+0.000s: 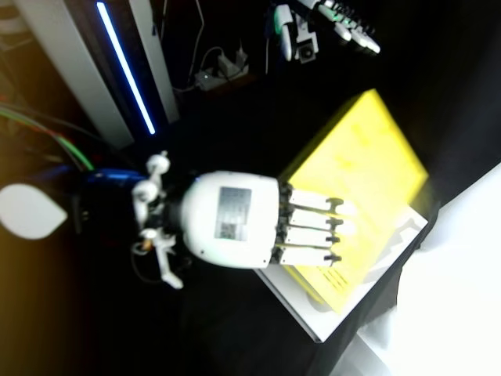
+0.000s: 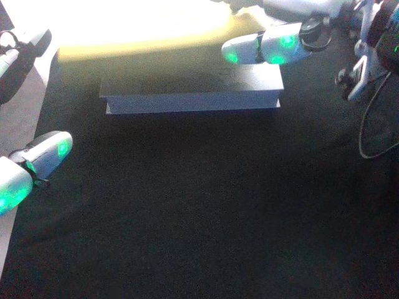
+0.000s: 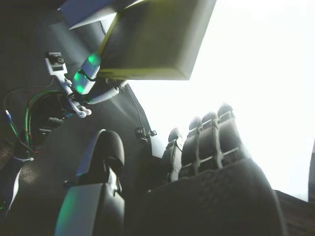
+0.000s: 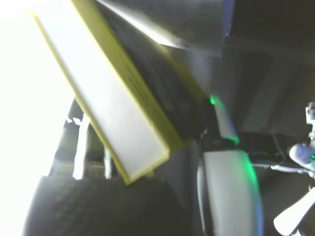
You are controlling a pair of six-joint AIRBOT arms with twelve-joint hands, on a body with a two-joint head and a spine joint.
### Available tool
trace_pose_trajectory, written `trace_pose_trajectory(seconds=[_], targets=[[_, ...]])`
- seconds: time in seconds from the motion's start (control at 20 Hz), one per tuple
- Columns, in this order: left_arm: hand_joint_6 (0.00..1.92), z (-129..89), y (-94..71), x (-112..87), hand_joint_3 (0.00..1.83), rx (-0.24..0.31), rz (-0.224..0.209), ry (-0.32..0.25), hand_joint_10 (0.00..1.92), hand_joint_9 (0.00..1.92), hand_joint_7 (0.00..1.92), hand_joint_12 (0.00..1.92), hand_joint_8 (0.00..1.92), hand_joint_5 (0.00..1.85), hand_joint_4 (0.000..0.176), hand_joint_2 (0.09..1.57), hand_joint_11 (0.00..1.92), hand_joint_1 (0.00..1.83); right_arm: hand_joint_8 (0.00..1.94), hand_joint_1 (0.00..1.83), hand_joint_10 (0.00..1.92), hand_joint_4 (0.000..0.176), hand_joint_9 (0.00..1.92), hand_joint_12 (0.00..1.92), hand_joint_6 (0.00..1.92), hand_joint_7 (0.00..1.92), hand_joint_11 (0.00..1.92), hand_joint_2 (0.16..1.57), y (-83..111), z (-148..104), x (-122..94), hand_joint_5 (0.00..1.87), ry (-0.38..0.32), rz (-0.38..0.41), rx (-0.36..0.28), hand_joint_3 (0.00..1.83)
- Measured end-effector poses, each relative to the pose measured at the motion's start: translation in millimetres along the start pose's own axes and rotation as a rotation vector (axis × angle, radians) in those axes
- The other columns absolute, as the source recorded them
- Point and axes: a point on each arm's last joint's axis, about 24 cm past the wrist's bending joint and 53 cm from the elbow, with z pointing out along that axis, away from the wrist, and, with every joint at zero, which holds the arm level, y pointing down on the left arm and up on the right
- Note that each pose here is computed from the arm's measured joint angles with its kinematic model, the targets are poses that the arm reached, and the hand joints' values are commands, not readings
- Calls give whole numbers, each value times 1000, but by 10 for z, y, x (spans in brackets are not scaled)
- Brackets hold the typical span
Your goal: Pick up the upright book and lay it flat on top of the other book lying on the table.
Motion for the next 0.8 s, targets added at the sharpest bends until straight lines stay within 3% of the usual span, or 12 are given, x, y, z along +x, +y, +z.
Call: trace_pose_trajectory(seconds=[0.05, 0.2, 0.25, 0.35, 0.45, 0.5, 0.55, 0.6, 0.65, 0.7, 0.75, 0.8], targets=[[0, 0, -2, 1, 1, 1, 0, 0, 0, 0, 0, 0, 0, 0, 141, 1319, 0, 505, 0, 62, 3, 0, 15, 199, 0, 3, 0, 1261, -59, 0, 73, 12, 16, 6, 20, 0], [0, -2, 1, 2, 4, -1, 0, 1, 0, 0, 0, 0, 0, 0, 124, 1328, 0, 498, 0, 138, 3, 44, 16, 421, 0, 0, 0, 1143, -46, -129, 19, 0, 21, 69, 12, 0], [0, -2, 5, 2, 6, -2, 0, 1, 0, 0, 0, 0, 0, 0, 118, 1333, 0, 506, 0, 139, 4, 26, 21, 493, 0, 0, 0, 1117, 23, -219, -71, 0, 11, 86, -16, 0], [0, -2, 12, -5, 6, -5, 1, -2, 0, 0, 0, 0, 0, 0, 117, 1334, 0, 507, 0, 139, 5, 22, 23, 508, 0, 0, 0, 1112, 150, -384, -163, 0, 3, 102, -55, 0], [0, -2, 9, -2, 0, -4, 1, 0, 0, 0, 0, 0, 0, 0, 147, 1312, 0, 457, 0, 107, 0, 19, 0, 323, 0, 0, 0, 1094, 326, -553, -175, 0, 13, 106, -101, 0], [0, -6, 7, 1, 0, -6, -2, 0, 0, 0, 0, 0, 0, 0, 136, 1308, 0, 451, 0, 100, 0, 22, 0, 305, 0, 0, 0, 1086, 428, -627, -182, 0, 16, 107, -134, 0], [0, -12, 6, 11, 0, -7, -3, 3, 0, 0, 0, 0, 0, 0, 141, 1300, 0, 451, 0, 182, 0, 17, 0, 19, 0, 0, 0, 1158, 620, -773, -229, 0, 12, 119, -197, 9], [0, -12, 9, 9, 0, -8, -3, 3, 0, 0, 0, 0, 0, 0, 141, 1300, 0, 451, 0, 182, 0, 17, 0, 19, 0, 0, 0, 1158, 711, -851, -278, 0, 2, 129, -229, 9], [0, -13, 24, 2, 0, -14, -3, -1, 0, 0, 0, 0, 0, 0, 148, 1304, 0, 465, 0, 187, 0, 68, 0, 3, 0, 0, 0, 1180, 817, -942, -332, 0, -8, 141, -267, 16], [0, -14, 38, -8, 0, -19, 1, -2, 0, 0, 0, 0, 0, 0, 152, 1303, 0, 465, 0, 114, 0, 37, 0, 0, 0, 0, 0, 1200, 925, -1048, -405, 0, -25, 156, -306, 23], [0, -12, 38, -20, 0, -19, 5, -1, 0, 0, 0, 0, 0, 0, 152, 1297, 0, 470, 0, 150, 0, 33, 0, 0, 0, 0, 0, 1229, 1012, -1138, -462, 0, -39, 168, -336, 31], [0, -10, 29, -38, 0, -17, 8, -2, 0, 0, 0, 0, 0, 0, 165, 1284, 0, 440, 0, 197, 0, 47, 0, 0, 0, 0, 0, 1232, 1072, -1204, -508, 0, -48, 169, -360, 27]])
